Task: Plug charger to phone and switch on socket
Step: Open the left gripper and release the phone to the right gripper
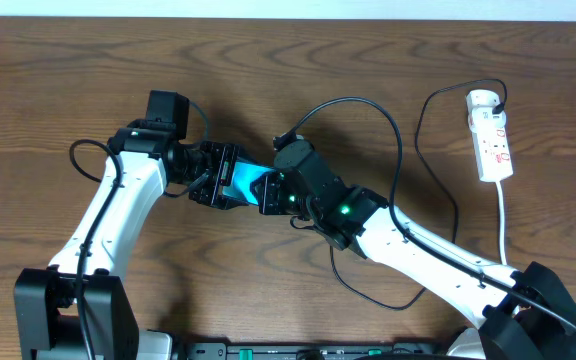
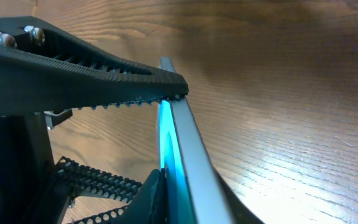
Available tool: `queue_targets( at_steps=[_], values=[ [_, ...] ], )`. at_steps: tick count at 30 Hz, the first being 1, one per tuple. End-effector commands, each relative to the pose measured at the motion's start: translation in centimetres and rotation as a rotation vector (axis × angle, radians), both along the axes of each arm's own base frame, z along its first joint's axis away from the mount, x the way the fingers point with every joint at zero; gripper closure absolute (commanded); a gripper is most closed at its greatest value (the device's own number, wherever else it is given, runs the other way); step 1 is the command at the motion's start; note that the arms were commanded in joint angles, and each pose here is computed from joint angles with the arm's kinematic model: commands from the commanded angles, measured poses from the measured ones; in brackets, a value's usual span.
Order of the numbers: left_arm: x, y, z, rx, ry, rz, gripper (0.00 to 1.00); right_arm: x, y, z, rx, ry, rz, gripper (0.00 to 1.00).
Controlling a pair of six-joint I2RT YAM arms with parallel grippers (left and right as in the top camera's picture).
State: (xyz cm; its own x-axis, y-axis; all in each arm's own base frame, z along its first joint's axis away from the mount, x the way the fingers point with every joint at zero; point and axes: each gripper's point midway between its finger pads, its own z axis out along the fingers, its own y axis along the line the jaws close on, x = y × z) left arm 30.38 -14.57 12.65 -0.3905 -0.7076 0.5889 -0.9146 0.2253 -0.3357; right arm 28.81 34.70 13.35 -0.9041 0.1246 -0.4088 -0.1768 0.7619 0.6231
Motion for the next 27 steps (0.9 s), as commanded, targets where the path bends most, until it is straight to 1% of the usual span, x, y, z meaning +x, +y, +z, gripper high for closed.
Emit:
queue_targets(
  at_steps=[1, 8, 17, 27],
  values=[
    [0.14, -0.56, 0.96, -0.033, -0.015, -0.009, 0.93, 0.22, 0.27, 0.62, 0.004, -0.019, -0.001, 0.87],
    [0.15, -0.55, 0.97, -0.033, -0.016, -0.009, 0.93, 0.22, 0.27, 0.62, 0.004, -0.019, -0.001, 0.87],
    [0.15, -0.55, 0.97, -0.033, -0.016, -0.009, 0.93, 0.22, 0.26, 0.61, 0.003, -0.019, -0.001, 0.99],
    [0.15, -0.54, 0.96, -0.032, -0.018, -0.011, 0.93, 0.20, 0.24, 0.58, 0.002, -0.017, -0.002, 0.99]
  ],
)
